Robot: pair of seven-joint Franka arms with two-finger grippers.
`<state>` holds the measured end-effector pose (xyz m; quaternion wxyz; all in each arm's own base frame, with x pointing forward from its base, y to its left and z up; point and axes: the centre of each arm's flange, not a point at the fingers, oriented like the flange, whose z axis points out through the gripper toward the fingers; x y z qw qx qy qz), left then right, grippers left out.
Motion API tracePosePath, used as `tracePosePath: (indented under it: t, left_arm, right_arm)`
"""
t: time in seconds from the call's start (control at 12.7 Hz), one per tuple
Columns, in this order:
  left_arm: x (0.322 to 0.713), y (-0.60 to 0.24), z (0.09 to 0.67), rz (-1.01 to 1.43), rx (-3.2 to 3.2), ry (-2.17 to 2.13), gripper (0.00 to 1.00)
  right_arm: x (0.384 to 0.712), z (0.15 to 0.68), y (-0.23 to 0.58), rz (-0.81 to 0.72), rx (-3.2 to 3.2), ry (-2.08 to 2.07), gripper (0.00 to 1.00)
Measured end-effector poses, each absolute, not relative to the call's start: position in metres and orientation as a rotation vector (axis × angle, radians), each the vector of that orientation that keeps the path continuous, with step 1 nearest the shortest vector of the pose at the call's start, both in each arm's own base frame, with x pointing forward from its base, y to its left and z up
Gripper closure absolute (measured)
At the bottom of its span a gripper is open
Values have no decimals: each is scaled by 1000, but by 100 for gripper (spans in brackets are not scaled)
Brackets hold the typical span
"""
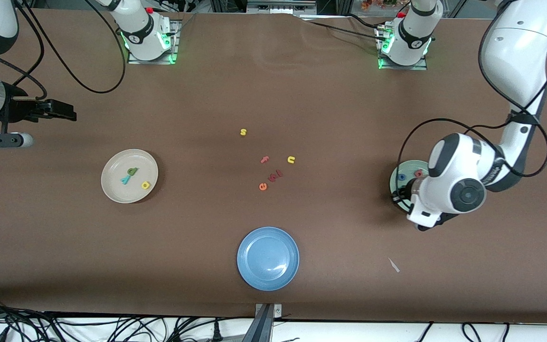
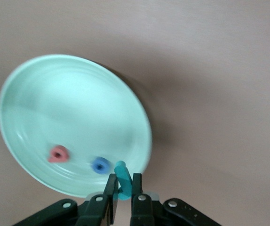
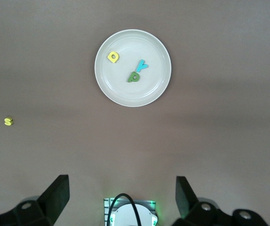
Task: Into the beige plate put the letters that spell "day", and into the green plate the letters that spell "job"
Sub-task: 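Return the right arm to rest while the left gripper carries j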
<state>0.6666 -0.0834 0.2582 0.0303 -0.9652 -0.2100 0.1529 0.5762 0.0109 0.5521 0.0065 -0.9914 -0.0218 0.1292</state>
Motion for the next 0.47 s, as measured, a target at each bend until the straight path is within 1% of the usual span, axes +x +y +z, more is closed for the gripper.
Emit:
tracePosePath:
  t: [0.24, 0.47]
  left_arm:
    - [659, -36, 242, 539, -2998, -576, 88]
    - [648, -27, 225, 601, -3007, -497, 88]
  right_arm:
    - [580, 554, 12, 365, -3125, -76, 0]
    - [583, 555, 11, 326, -3136, -77, 0]
